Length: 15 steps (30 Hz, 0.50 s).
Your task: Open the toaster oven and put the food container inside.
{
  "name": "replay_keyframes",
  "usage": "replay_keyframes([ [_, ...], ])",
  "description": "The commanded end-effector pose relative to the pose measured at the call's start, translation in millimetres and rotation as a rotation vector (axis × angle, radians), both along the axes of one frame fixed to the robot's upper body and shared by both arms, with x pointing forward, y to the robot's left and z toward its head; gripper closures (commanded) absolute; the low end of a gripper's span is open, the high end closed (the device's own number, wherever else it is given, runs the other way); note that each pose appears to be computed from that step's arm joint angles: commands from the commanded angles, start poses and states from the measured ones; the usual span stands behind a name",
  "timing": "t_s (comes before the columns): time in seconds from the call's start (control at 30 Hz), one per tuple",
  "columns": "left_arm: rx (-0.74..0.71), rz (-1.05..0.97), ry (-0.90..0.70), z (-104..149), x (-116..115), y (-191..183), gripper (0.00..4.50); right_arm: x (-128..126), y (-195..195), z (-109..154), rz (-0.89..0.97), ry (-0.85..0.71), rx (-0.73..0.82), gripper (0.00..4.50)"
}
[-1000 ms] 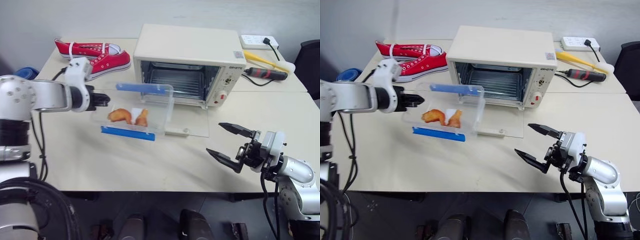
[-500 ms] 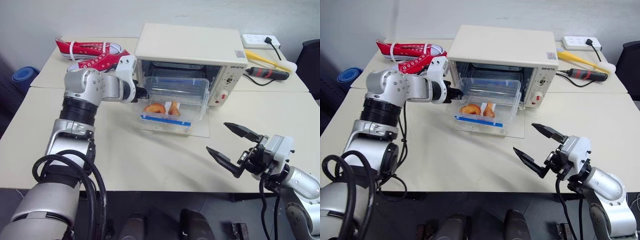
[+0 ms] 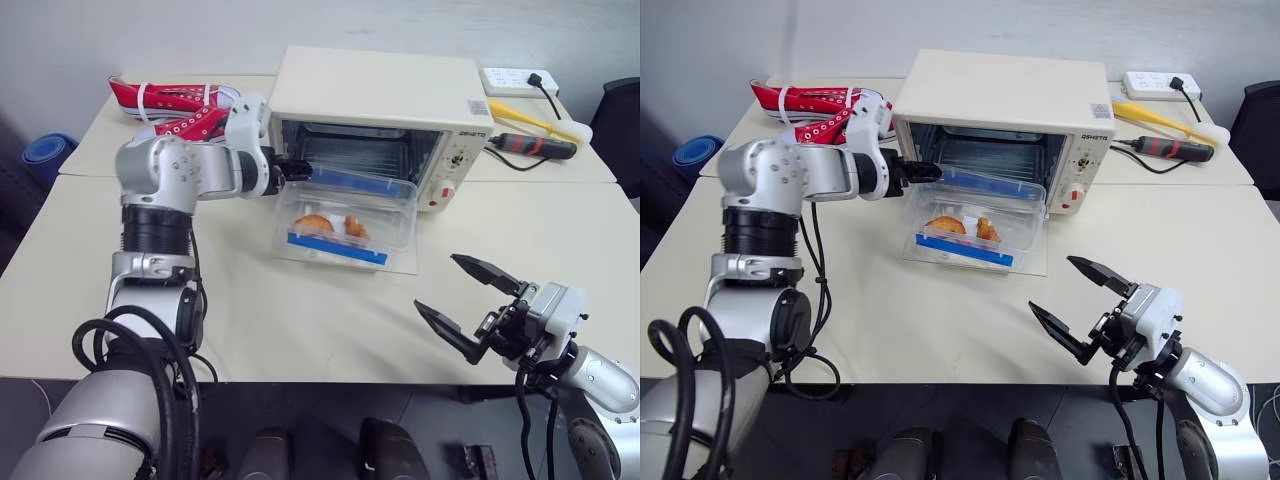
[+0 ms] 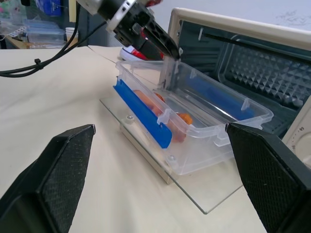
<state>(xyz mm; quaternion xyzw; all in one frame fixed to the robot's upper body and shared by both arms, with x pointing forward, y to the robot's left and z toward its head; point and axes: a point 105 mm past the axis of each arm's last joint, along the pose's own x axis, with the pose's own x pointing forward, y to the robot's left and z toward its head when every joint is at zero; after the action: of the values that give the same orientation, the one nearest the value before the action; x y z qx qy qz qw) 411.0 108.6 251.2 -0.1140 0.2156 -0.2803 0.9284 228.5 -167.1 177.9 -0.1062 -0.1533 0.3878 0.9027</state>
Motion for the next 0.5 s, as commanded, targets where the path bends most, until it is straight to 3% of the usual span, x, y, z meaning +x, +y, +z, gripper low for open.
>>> replay_keyframes([
  [0.03, -0.063, -0.107, -0.067, 25.1, -24.6, 22.6, 0.98, -2.5, -5.2, 13.2, -0.005, -0.021, -0.012, 0.0],
  [0.13, 0.077, -0.218, -0.187, 10.0, -47.6, 62.6, 0.96, 2.7, 1.9, 9.7, 0.026, 0.059, -0.091, 0.4],
  [0.17, 0.108, -0.263, -0.199, 0.6, -55.4, 71.9, 1.15, 6.2, 4.8, 3.5, 0.034, 0.102, -0.145, 0.57],
  [0.27, 0.14, -0.371, -0.197, -28.0, -72.5, 82.0, 1.86, 19.0, 16.8, -6.9, 0.072, 0.2, -0.177, 1.54],
  [0.33, 0.187, -0.551, -0.258, -45.9, -91.9, 69.5, 2.44, 25.5, 29.5, -8.3, 0.13, 0.233, -0.189, 2.17],
  [0.5, 0.156, -0.721, -0.434, -69.1, -102.0, 37.6, 3.91, 48.0, 48.4, -10.0, 0.182, 0.261, -0.23, 3.76],
])
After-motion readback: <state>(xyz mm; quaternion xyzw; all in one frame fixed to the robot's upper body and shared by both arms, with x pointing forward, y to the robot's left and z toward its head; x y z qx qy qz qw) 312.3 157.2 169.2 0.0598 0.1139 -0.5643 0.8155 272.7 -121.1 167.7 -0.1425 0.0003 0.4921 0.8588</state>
